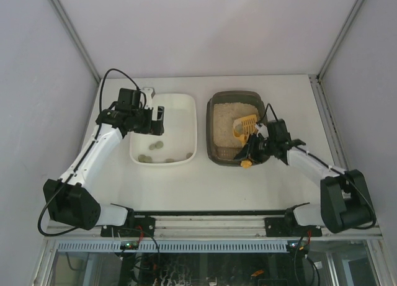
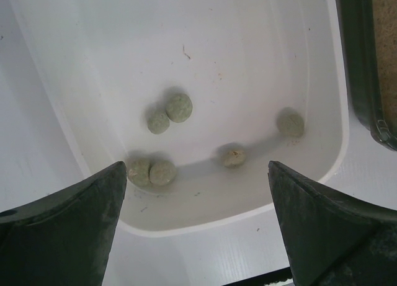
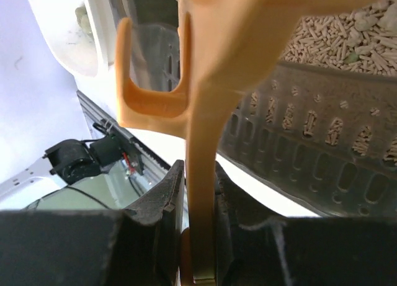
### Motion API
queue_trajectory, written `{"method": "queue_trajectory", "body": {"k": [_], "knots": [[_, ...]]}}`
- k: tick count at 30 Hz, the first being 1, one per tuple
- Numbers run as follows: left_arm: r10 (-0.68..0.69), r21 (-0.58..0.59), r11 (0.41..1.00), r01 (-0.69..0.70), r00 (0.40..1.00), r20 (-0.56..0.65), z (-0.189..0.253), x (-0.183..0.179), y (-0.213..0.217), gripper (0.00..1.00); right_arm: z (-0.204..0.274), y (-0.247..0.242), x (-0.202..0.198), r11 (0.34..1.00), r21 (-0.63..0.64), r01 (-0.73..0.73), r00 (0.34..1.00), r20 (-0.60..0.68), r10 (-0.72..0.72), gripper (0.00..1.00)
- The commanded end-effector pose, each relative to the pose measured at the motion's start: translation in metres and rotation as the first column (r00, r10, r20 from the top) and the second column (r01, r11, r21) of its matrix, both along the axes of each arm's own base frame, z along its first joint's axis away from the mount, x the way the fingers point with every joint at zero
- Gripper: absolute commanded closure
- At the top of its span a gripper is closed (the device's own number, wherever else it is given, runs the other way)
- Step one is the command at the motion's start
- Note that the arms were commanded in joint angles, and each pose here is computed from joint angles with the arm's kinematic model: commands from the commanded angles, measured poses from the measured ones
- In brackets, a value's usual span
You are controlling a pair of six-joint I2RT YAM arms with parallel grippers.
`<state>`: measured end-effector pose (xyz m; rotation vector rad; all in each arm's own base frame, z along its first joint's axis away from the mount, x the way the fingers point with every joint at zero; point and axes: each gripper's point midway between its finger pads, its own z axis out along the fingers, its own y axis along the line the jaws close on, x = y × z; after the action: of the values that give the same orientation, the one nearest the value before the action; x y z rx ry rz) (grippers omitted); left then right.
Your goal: Clean the litter box
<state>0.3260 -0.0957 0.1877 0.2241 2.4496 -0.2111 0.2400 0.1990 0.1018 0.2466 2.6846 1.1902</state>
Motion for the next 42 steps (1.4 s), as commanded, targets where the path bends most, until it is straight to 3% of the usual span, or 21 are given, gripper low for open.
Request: {"method": "queue_trajectory", "body": {"k": [1, 4, 10, 14, 18, 22, 27, 32, 35, 39, 42], "knots": [[0.003, 0.007, 1.000, -0.003, 0.998, 0.062, 0.011, -0.001, 0.005, 0.00, 0.046, 0.015, 0.035, 0.976, 0.211, 0.048, 0.920, 0.370, -0.125, 1.00], [0.003, 0.005, 1.000, -0.003, 0.998, 0.057, 0.009, -0.002, 0.004, 0.00, 0.043, 0.016, 0.035, 0.970, 0.235, 0.061, 0.898, 0.412, -0.156, 1.00], [0.004, 0.001, 1.000, -0.004, 0.998, 0.062, 0.011, -0.005, 0.005, 0.00, 0.029, 0.005, 0.039, 0.971, 0.204, 0.124, 0.904, 0.381, -0.195, 1.00], [0.004, -0.003, 1.000, -0.004, 0.998, 0.062, 0.010, -0.006, 0.004, 0.00, 0.035, 0.020, 0.028, 0.966, 0.256, 0.029, 0.924, 0.361, -0.124, 1.00], [0.004, -0.006, 1.000, -0.004, 0.998, 0.062, 0.010, -0.008, 0.004, 0.00, 0.034, -0.001, 0.042, 0.939, 0.311, 0.144, 0.919, 0.309, -0.243, 1.00], [0.001, -0.003, 1.000, -0.001, 0.998, 0.066, 0.011, -0.009, 0.005, 0.00, 0.028, 0.032, 0.024, 0.966, 0.258, 0.002, 0.955, 0.287, -0.078, 1.00], [0.000, -0.002, 1.000, 0.000, 0.998, 0.066, 0.011, -0.009, 0.005, 0.00, 0.040, 0.013, 0.041, 0.953, 0.291, 0.081, 0.941, 0.292, -0.169, 1.00], [-0.003, -0.005, 1.000, 0.004, 0.998, 0.067, 0.011, -0.010, 0.005, 0.00, 0.036, 0.028, 0.029, 0.950, 0.311, 0.021, 0.963, 0.250, -0.103, 1.00], [-0.005, -0.007, 1.000, 0.005, 0.998, 0.065, 0.011, -0.010, 0.004, 0.00, 0.041, 0.015, 0.038, 0.933, 0.350, 0.083, 0.951, 0.252, -0.179, 1.00], [-0.011, -0.015, 1.000, 0.012, 0.998, 0.064, 0.011, -0.012, 0.003, 0.00, 0.038, 0.036, 0.029, 0.945, 0.327, -0.002, 0.966, 0.243, -0.082, 1.00], [-0.030, -0.010, 0.999, 0.031, 0.997, 0.066, 0.011, -0.015, 0.003, 0.00, 0.049, 0.035, 0.032, 0.913, 0.408, -0.001, 0.968, 0.229, -0.101, 1.00]]}}
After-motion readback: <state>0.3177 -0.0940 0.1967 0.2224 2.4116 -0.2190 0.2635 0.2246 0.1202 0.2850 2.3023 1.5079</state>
